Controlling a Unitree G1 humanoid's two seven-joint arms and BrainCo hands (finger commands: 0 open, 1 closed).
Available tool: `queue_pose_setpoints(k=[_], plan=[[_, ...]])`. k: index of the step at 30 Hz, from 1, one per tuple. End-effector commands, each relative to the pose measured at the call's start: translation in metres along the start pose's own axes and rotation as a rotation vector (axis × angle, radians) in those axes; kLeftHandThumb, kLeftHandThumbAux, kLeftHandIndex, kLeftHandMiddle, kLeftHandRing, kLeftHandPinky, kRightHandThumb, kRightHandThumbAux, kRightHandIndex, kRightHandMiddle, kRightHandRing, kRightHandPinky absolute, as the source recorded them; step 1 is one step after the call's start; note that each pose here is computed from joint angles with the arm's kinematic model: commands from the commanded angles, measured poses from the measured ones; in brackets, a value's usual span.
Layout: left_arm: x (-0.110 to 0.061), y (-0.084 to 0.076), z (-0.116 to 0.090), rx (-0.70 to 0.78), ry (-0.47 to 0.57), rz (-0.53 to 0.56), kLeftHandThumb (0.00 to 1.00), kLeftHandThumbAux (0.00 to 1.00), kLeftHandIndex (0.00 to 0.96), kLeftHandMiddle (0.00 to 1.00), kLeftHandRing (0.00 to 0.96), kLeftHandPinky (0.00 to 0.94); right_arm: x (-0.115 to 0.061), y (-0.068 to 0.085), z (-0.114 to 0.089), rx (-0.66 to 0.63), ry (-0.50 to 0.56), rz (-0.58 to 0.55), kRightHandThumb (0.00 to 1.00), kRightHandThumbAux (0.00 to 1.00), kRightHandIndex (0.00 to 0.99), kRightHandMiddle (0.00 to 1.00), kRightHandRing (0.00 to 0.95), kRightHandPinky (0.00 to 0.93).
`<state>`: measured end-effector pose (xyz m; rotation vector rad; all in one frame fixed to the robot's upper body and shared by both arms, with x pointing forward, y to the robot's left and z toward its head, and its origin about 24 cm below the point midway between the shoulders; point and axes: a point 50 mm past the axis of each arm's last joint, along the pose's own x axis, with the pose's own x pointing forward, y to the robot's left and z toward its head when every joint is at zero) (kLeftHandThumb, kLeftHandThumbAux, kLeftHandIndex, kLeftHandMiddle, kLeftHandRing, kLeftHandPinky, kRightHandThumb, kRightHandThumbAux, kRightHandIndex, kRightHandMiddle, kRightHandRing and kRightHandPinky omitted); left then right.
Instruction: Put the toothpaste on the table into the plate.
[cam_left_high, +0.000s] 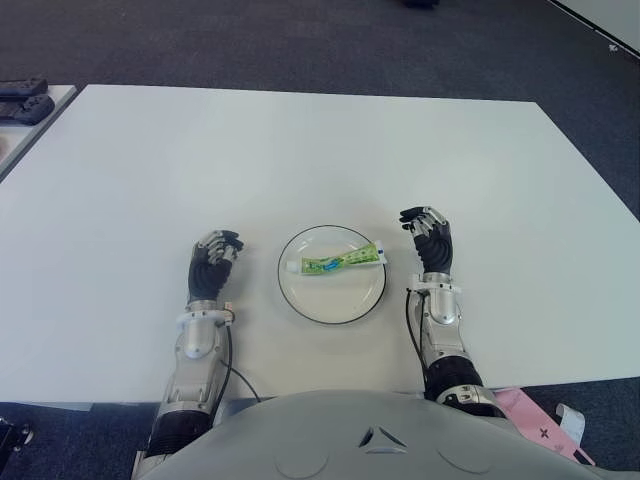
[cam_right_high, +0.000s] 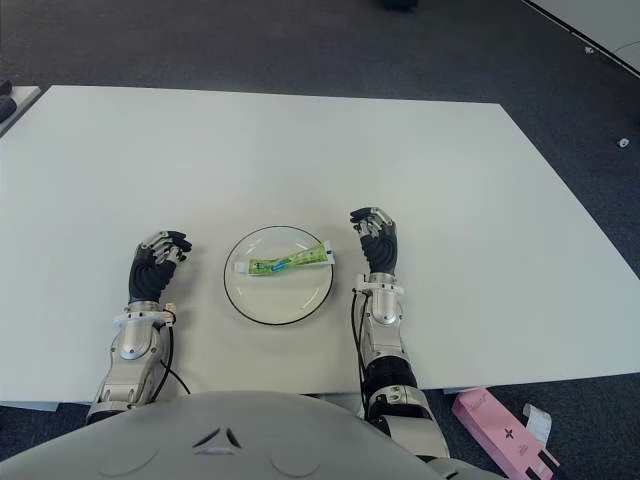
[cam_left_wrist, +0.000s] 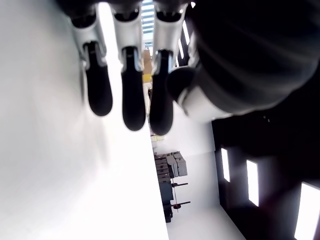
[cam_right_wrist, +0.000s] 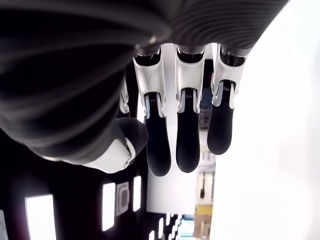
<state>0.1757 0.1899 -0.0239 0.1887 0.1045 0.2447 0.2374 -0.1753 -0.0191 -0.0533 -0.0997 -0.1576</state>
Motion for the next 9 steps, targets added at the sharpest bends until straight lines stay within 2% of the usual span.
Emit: queue_pose_setpoints(k=[1,9], plan=[[0.0009,-0.0049,-0.0019,0.004,0.015,-0.023,0.704,0.726,0.425,0.492,0.472,0.462,-0.0144,-0.0057,-0.0160,-0.045,0.099,0.019,0.711,0.728,0.428,0.458,0.442,0.440],[0.0003,-0.0047,-0.0009,0.003,0.017,-0.018,0.705,0.726,0.424,0.488,0.476,0.476,-0.0167,-0.0048,-0.0161,-0.072,0.130,0.029,0.712,0.729,0.428,0.458,0.438,0.431]])
